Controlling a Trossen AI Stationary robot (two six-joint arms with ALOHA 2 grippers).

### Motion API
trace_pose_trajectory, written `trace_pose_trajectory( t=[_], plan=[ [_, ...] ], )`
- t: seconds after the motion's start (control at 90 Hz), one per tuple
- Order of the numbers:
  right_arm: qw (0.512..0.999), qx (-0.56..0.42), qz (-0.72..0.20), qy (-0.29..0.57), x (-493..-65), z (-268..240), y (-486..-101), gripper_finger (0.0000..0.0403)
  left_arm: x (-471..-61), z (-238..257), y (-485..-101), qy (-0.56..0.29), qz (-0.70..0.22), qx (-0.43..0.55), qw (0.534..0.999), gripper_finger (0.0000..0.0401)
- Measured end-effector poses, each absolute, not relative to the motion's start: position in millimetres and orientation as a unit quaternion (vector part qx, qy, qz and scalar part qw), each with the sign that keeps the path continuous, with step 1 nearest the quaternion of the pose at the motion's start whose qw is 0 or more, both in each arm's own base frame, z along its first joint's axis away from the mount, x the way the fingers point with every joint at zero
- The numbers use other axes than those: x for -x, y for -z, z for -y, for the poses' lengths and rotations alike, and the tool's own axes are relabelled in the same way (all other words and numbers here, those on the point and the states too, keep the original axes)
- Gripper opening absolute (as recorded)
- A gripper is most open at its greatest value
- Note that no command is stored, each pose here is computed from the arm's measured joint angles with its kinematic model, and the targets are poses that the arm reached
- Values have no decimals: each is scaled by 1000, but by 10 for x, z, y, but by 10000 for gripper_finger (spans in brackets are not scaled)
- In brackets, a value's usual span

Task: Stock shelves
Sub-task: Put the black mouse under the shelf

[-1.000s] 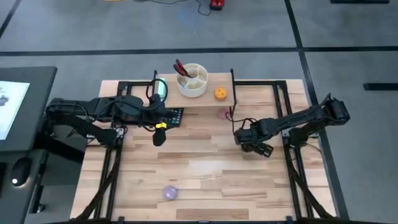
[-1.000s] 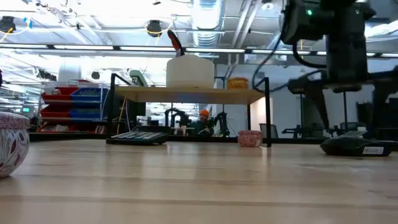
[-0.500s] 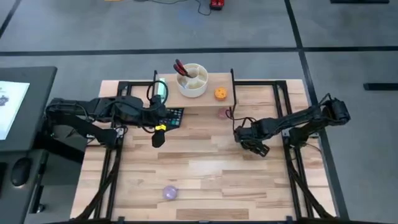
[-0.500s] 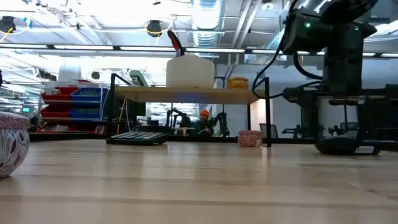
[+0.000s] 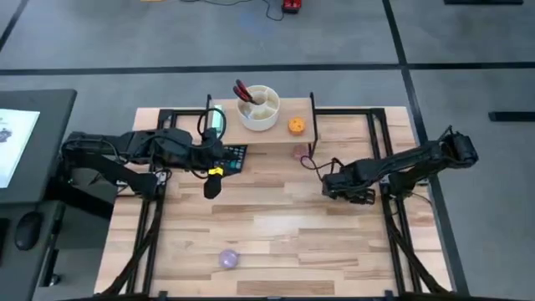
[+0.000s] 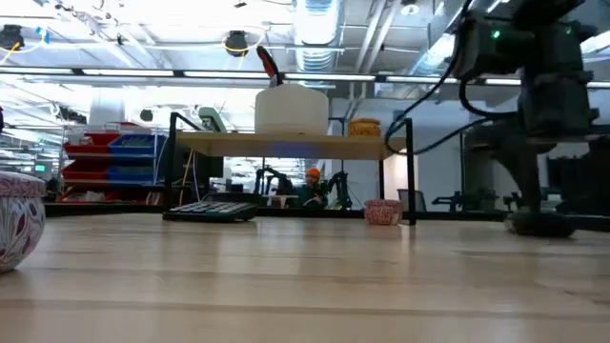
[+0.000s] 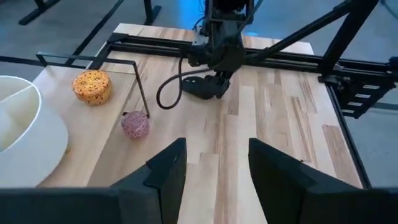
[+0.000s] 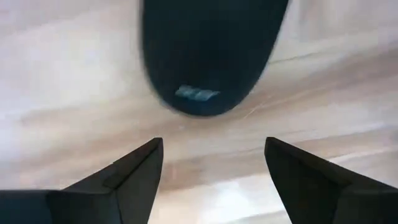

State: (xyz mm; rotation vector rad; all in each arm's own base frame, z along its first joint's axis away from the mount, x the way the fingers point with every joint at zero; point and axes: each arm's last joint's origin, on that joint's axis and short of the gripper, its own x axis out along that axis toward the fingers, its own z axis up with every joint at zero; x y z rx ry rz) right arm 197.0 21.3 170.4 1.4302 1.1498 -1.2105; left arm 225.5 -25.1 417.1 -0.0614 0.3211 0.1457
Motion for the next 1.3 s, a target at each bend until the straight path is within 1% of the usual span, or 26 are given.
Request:
trace_pose_trajectory(
  t=[0.1, 0.144, 0.278, 0.378, 0.567, 0.667, 0.844, 1.011, 1.167, 1.222, 1.3],
  plan=[
    [483, -552, -485, 476, -1931, -170, -1736, 270, -2255, 251, -4172, -72, -159, 31, 984, 151],
    [492, -553, -479, 473, -1944, -149, -1741, 270, -2255, 251, -4172, -73, -159, 32, 984, 151],
    [458, -575, -440, 516, -1930, -72, -1738, 270, -2255, 251, -4172, -73, -159, 32, 984, 151],
    [456, -575, -422, 532, -1918, -22, -1710, 270, -2255, 251, -4171, -73, -159, 35, 984, 151],
    [459, -574, -424, 529, -1908, 68, -1685, 274, -2255, 251, -4172, -74, -159, 37, 984, 151],
    [463, -570, -425, 529, -1905, 126, -1685, 290, -2257, 251, -4177, -74, -156, 38, 984, 151],
    [470, -564, -430, 525, -1896, 225, -1685, 345, -2257, 251, -4178, -74, -155, 42, 984, 151],
    [451, -558, -433, 546, -1898, 244, -1627, 383, -2257, 251, -4178, -74, -155, 42, 984, 151],
    [434, -552, -442, 558, -1978, 231, -1487, 393, -2257, 251, -4178, -76, -155, 52, 984, 151],
    [427, -553, -443, 562, -1995, 215, -1450, 391, -2257, 251, -4178, -76, -155, 56, 983, 151],
    [429, -549, -449, 560, -2018, 191, -1417, 381, -2258, 251, -4179, -76, -154, 59, 983, 151]
  ],
)
